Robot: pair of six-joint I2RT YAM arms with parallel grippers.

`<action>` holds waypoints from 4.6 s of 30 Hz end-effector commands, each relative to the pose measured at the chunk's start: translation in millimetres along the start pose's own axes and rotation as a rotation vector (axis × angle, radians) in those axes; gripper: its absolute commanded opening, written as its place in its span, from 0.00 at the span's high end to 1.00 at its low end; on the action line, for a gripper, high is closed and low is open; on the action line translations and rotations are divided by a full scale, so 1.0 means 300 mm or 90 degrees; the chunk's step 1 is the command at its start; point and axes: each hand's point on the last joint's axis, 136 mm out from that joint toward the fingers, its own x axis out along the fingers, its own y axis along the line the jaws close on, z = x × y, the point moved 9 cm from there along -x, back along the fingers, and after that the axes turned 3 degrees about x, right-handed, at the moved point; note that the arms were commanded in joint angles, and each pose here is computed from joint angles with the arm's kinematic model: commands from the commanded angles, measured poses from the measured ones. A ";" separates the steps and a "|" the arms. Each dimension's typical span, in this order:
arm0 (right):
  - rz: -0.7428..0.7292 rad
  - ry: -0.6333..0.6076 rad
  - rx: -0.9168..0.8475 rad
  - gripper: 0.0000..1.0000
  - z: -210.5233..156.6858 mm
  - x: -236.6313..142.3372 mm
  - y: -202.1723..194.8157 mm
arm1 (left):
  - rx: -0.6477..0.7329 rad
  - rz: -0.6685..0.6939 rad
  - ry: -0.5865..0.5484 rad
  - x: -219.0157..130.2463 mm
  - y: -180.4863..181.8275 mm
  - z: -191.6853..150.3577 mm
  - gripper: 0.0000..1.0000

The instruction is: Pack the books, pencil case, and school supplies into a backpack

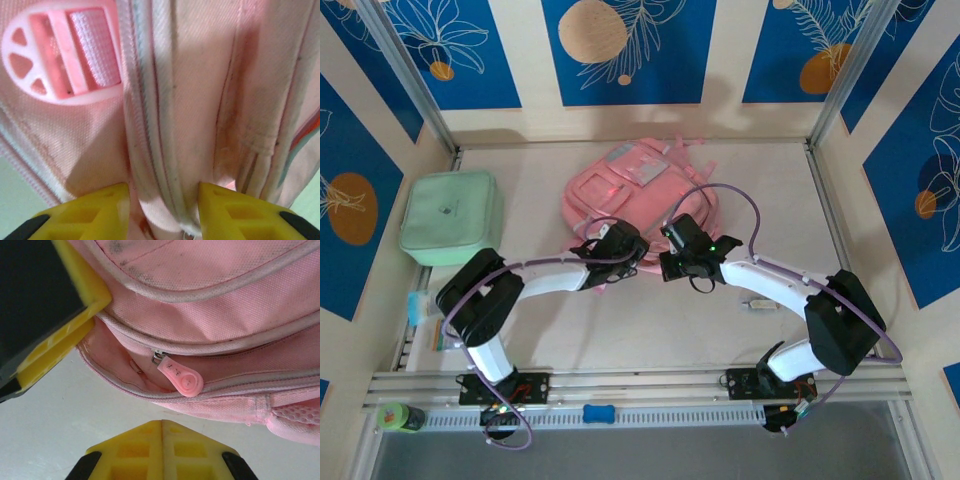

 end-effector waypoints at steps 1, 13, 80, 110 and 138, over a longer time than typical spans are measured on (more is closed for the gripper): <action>0.022 -0.017 0.002 1.00 0.012 -0.033 0.006 | -0.008 0.021 -0.031 0.019 -0.013 0.011 0.63; 0.074 -0.035 0.037 0.84 0.054 -0.123 -0.018 | -0.028 -0.055 -0.059 -0.059 -0.084 0.045 0.99; -0.097 0.061 0.017 1.00 0.022 -0.097 -0.056 | 0.153 -0.132 0.021 -0.233 -0.103 0.316 1.00; 0.068 0.064 0.035 1.00 0.048 0.053 0.276 | -0.006 -0.104 -0.009 -0.166 0.048 0.168 0.57; -0.051 0.076 0.027 1.00 -0.002 0.046 0.253 | 0.046 -0.051 -0.150 -0.259 -0.006 0.239 1.00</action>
